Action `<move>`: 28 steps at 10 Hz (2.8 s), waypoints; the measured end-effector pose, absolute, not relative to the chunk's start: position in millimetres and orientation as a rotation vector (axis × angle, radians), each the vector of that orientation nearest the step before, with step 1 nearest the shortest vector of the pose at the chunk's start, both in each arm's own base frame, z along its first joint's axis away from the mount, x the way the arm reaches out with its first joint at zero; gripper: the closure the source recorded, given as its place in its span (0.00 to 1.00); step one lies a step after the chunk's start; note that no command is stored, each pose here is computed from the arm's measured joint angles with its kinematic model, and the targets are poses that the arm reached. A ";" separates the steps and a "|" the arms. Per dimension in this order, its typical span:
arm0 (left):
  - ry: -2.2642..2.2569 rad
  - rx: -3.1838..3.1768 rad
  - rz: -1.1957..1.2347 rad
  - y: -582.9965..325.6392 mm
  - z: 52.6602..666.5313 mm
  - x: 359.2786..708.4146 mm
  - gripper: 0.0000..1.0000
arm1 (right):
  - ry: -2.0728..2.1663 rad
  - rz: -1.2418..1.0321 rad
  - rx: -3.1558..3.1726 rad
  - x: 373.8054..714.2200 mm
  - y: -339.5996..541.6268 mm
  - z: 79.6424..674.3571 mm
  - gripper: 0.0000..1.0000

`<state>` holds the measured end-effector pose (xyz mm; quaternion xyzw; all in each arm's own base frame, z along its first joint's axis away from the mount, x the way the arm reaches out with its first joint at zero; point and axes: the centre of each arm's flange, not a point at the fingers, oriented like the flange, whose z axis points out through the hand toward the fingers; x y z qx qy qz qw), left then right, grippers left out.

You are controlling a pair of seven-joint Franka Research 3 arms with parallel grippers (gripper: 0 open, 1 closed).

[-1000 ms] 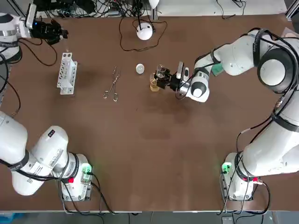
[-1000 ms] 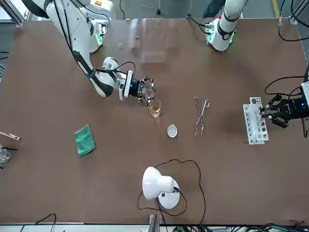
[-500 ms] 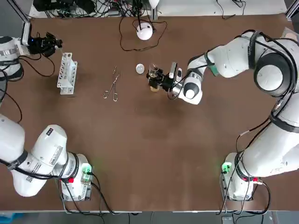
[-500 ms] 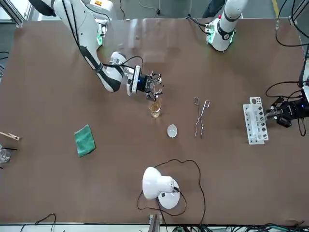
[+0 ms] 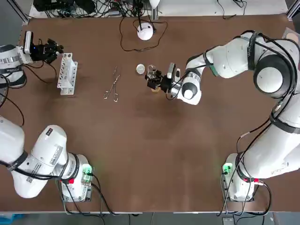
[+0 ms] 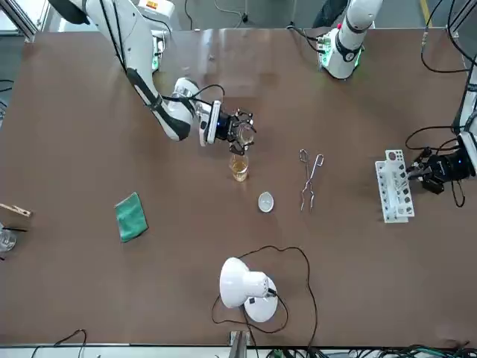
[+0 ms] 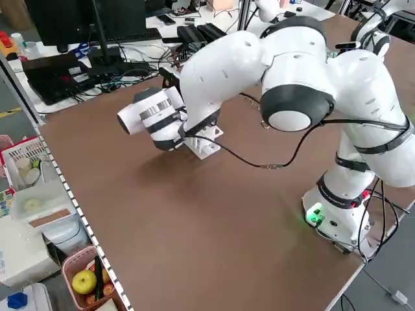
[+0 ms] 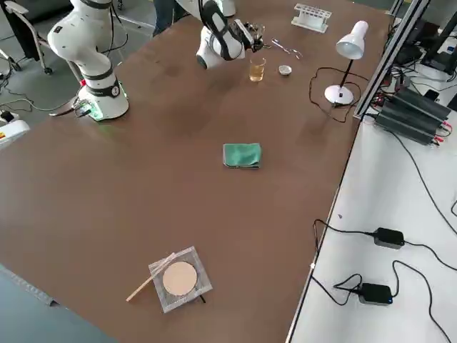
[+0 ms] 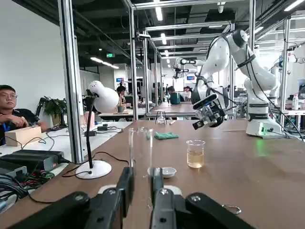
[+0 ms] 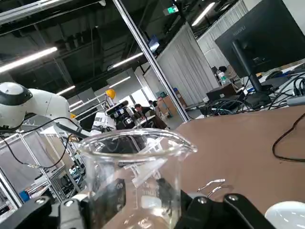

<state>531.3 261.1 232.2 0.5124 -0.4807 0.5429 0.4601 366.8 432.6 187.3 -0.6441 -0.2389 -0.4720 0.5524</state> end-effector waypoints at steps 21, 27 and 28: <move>-1.102 1.209 1.436 273.4 177.9 513.7 0.79 | -0.189 -0.715 -1.625 356.1 431.4 170.2 0.62; -1.074 1.190 1.449 275.2 164.5 515.3 0.79 | -0.086 -0.601 -1.653 351.9 431.6 168.2 0.62; -1.072 1.188 1.449 274.4 162.9 515.7 0.79 | -0.069 -0.584 -1.658 351.9 431.2 167.8 0.62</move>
